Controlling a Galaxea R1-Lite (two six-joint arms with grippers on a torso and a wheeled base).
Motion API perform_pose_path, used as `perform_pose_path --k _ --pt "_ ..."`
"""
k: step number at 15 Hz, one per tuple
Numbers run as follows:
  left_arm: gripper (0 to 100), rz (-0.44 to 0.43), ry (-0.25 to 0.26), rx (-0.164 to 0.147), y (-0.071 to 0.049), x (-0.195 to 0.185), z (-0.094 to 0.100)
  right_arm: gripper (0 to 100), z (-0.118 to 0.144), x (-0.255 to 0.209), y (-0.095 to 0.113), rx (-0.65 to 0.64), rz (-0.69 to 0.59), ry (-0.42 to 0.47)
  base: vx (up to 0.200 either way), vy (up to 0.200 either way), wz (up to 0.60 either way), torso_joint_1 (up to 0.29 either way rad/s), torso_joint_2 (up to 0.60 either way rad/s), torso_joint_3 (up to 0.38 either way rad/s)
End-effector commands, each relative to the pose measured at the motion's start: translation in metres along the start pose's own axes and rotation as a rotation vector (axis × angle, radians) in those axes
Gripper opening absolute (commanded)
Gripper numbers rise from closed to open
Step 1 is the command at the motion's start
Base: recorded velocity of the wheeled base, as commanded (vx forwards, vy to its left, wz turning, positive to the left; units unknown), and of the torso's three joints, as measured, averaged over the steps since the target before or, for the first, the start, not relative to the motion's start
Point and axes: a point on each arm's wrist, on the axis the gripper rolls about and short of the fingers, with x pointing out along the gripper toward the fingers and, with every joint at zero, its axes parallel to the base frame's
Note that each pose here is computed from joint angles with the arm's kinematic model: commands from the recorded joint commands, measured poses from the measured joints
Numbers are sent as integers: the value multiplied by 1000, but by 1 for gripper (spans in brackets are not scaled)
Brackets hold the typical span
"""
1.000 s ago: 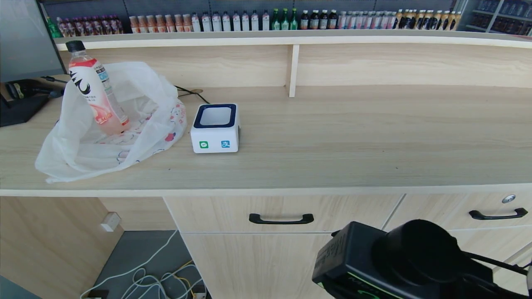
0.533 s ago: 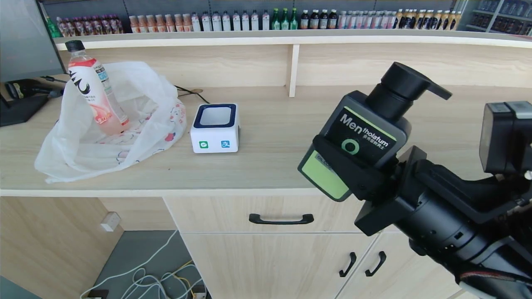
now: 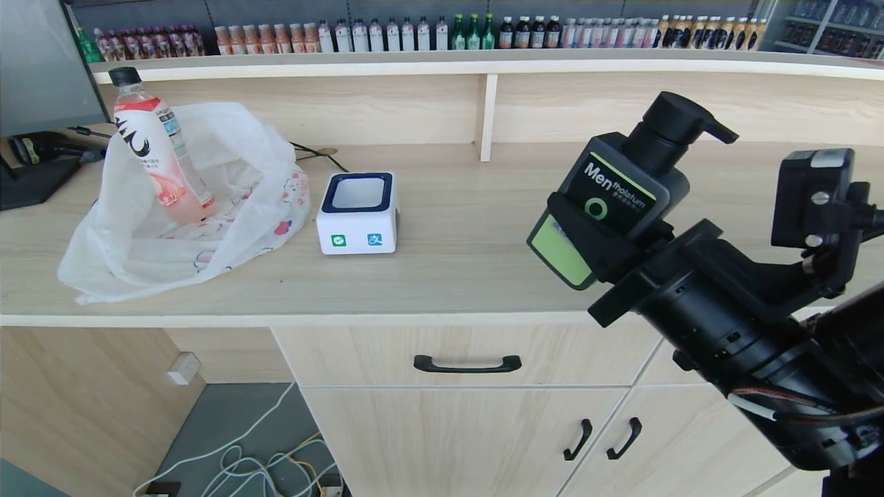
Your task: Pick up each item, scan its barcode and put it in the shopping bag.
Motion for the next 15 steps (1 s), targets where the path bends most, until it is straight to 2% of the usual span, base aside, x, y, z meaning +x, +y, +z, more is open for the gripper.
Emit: perform_pose_path --k 1,3,13,15 --pt "100 0 -1 4 0 0 0 0 -2 0 -5 -10 -20 6 0 0 0 0 0 0" --pt "100 0 -1 -1 0 0 0 0 2 4 -13 -18 -46 -18 0 0 0 0 0 0" --pt "100 0 -1 -4 0 0 0 0 9 4 -14 -15 -51 -41 0 0 0 0 0 0" --pt "100 0 -1 -9 0 0 0 0 7 6 -15 -16 -55 -38 0 200 0 0 2 2"
